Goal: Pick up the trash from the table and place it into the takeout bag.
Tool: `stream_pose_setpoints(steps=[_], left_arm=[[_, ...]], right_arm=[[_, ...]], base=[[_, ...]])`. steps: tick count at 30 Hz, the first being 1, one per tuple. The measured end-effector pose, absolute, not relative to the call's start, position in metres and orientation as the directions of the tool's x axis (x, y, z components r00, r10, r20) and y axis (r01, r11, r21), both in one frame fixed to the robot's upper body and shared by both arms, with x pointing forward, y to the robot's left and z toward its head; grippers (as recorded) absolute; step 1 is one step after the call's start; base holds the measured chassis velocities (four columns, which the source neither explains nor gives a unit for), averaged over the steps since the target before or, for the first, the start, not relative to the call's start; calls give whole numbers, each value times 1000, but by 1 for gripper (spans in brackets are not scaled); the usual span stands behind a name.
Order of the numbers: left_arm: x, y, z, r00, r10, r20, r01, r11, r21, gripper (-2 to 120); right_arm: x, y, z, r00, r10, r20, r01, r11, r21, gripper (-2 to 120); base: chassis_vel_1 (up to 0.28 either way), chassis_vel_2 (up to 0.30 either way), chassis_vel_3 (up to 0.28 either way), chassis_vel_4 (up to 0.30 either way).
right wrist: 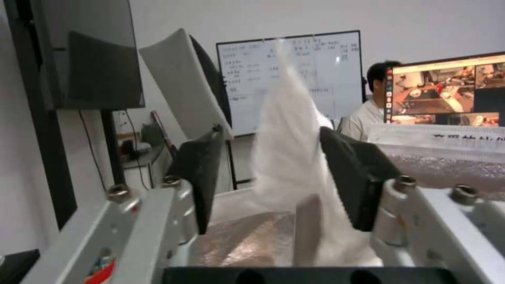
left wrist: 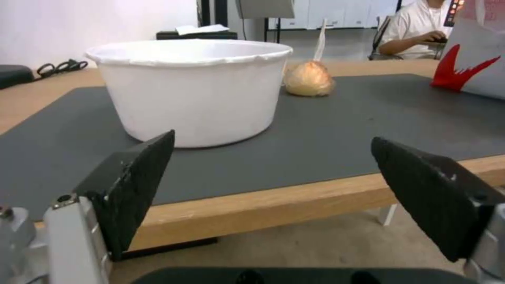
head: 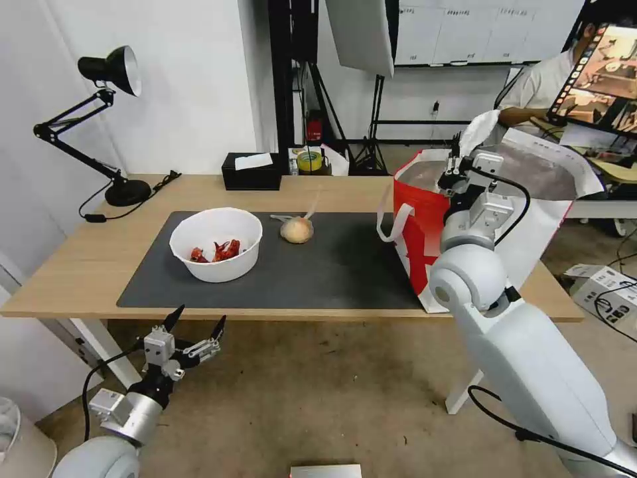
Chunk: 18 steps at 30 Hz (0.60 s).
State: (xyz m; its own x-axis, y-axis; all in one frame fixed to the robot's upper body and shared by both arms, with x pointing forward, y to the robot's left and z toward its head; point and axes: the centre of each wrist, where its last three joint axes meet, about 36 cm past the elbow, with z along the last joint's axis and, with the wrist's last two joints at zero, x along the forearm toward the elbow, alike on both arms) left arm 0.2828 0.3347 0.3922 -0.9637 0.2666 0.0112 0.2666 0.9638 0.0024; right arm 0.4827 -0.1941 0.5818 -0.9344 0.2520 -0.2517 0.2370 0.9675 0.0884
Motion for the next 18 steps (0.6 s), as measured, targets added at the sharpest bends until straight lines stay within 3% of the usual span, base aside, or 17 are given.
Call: stream_pose_setpoints(steps=[2,9,13,18], left_arm=[[283,335,393,-964,266,11,267,964,2,100],[282,334,393,-963,268,11,268,963,1,100],[283,334,395,-963,270,7,270,963,2,100],[282,334,396,-963,270,5,270,963,1,100]], right_arm=[[483,-194,582,-935,251,-251,236,968,88,57],[481,-197,582,-939,247,-242,233,969,82,89],[480,-199,583,-944,237,-229,223,971,85,97],[479,-201,586,-948,230,-221,217,973,85,100]], base=[[0,0,0,0],[0,0,0,0],[0,0,0,0],[0,0,0,0]])
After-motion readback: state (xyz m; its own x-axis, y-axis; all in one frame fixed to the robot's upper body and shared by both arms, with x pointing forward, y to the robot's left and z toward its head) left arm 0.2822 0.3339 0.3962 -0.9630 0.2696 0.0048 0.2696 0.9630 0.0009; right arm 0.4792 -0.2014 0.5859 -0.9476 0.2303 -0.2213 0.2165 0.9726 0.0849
